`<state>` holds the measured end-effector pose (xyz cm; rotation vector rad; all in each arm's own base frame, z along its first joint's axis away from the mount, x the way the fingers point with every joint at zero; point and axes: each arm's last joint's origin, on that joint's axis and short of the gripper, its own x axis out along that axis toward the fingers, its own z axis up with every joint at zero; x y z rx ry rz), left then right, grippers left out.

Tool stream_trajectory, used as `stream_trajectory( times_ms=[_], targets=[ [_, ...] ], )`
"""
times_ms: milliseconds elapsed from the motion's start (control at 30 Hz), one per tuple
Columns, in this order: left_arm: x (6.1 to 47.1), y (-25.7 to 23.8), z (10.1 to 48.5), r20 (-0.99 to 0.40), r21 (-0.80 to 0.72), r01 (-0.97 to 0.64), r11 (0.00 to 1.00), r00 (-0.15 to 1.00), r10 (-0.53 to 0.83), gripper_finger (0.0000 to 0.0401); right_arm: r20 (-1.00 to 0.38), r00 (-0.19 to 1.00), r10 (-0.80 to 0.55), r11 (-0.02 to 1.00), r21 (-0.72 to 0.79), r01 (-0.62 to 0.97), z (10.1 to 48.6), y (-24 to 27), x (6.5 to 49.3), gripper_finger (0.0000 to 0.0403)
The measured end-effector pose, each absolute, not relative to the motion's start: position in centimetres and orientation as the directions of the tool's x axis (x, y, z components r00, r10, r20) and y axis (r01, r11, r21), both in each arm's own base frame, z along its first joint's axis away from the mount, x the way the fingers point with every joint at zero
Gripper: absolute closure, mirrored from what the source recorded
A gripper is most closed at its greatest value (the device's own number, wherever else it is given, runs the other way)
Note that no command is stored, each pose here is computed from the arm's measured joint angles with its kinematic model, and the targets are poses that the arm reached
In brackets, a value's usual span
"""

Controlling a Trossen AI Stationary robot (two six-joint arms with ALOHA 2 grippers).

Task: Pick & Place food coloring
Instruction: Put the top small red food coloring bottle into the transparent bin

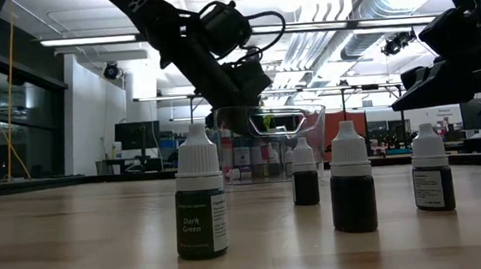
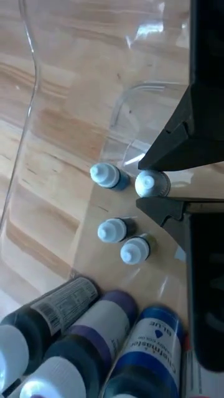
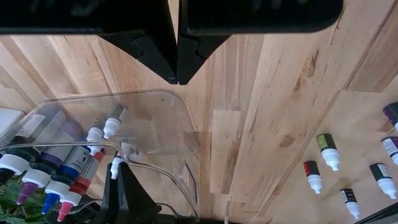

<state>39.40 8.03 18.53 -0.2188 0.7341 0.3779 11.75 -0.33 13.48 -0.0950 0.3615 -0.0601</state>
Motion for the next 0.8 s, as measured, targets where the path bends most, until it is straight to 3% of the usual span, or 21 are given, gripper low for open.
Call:
stream_trajectory(
  times_ms=[433,800],
  targets=[
    [38.84,8.96,18.27,-0.707,-0.096,-0.580,0.809,0.612,0.355,0.0359,-0.350,0.934,-0.075,0.994,-0.103,0.041,13.48,-0.33,11.75,0.0402],
    [38.82,8.95,18.25,-0.707,-0.095,-0.589,0.802,0.607,0.362,0.0359,-0.351,0.933,-0.076,0.994,-0.104,0.042,13.47,-0.34,11.75,0.0402]
  ],
)
